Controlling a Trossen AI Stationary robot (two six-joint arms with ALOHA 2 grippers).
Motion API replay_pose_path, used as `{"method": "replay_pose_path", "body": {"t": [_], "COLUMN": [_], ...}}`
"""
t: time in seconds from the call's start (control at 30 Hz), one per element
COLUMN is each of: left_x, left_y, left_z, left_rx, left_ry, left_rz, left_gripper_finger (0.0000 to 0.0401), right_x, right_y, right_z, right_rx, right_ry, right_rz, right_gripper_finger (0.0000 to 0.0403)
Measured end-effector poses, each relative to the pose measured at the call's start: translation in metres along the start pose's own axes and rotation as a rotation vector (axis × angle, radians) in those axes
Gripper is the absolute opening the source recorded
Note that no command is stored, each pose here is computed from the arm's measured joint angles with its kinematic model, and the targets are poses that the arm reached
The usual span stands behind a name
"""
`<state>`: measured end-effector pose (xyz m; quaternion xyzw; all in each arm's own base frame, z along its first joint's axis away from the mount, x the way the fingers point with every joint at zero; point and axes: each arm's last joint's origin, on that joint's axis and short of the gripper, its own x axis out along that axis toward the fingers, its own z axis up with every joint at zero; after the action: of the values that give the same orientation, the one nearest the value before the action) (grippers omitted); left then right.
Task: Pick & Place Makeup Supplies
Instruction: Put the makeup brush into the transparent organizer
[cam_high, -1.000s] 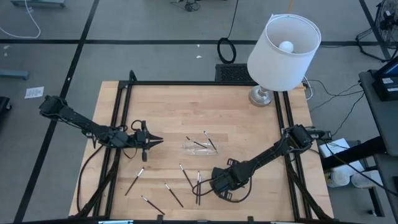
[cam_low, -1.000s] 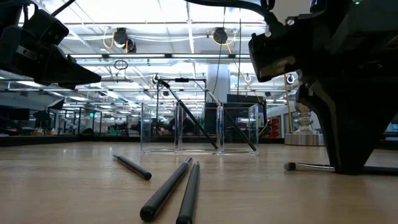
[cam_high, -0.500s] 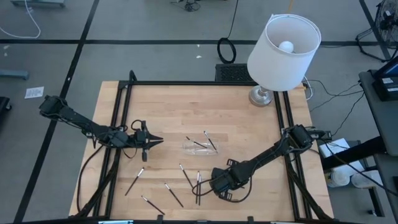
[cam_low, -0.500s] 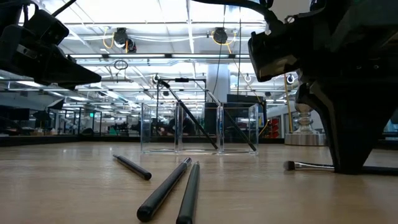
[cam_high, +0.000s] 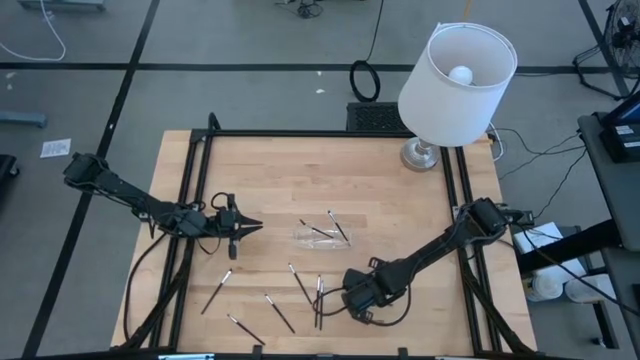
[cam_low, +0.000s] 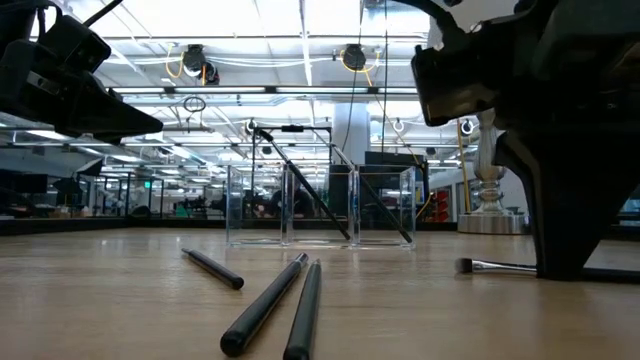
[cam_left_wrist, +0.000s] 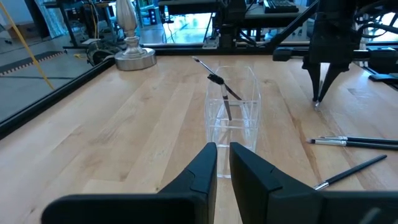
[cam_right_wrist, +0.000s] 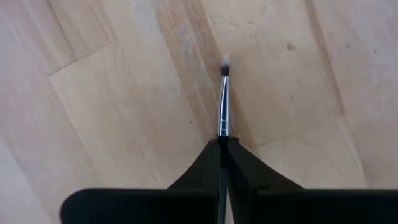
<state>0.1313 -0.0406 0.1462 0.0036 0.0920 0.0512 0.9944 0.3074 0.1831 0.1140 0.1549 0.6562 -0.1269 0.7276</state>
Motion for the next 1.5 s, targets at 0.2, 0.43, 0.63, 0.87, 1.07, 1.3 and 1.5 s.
{"method": "replay_pose_path", "body": {"t": [0.2,0.43,0.63,0.87,1.07,1.3,1.5], "left_x": [0.0,0.0,0.0,0.0,0.0,0.0,0.0], "left_y": [0.0,0.0,0.0,0.0,0.0,0.0,0.0], "left_z": [0.0,0.001,0.001,0.0,0.0,0.0,0.0], "left_rx": [0.001,-0.001,0.002,0.007,0.007,0.007,0.006], "left_ry": [0.0,-0.004,-0.004,-0.004,-0.004,-0.004,-0.004], "left_rz": [0.0,-0.001,0.0,0.0,0.0,0.0,0.0], "left_gripper_finger": [0.0051,0.0051,0.0051,0.0051,0.0051,0.0051,0.0051], "right_x": [-0.014,-0.014,-0.025,-0.039,-0.044,-0.082,-0.092], "right_y": [0.0,-0.001,-0.001,-0.007,-0.008,-0.014,-0.016], "right_z": [0.002,0.003,0.004,0.004,0.006,0.01,0.01], "right_rx": [0.014,0.015,0.02,0.027,0.016,0.017,0.022], "right_ry": [-0.048,-0.055,-0.087,-0.109,-0.119,-0.279,-0.334], "right_rz": [0.019,0.01,0.038,0.02,0.037,0.077,0.077], "right_gripper_finger": [0.0001,0.0001,0.0,0.0,0.0005,0.0003,0.0002]}}
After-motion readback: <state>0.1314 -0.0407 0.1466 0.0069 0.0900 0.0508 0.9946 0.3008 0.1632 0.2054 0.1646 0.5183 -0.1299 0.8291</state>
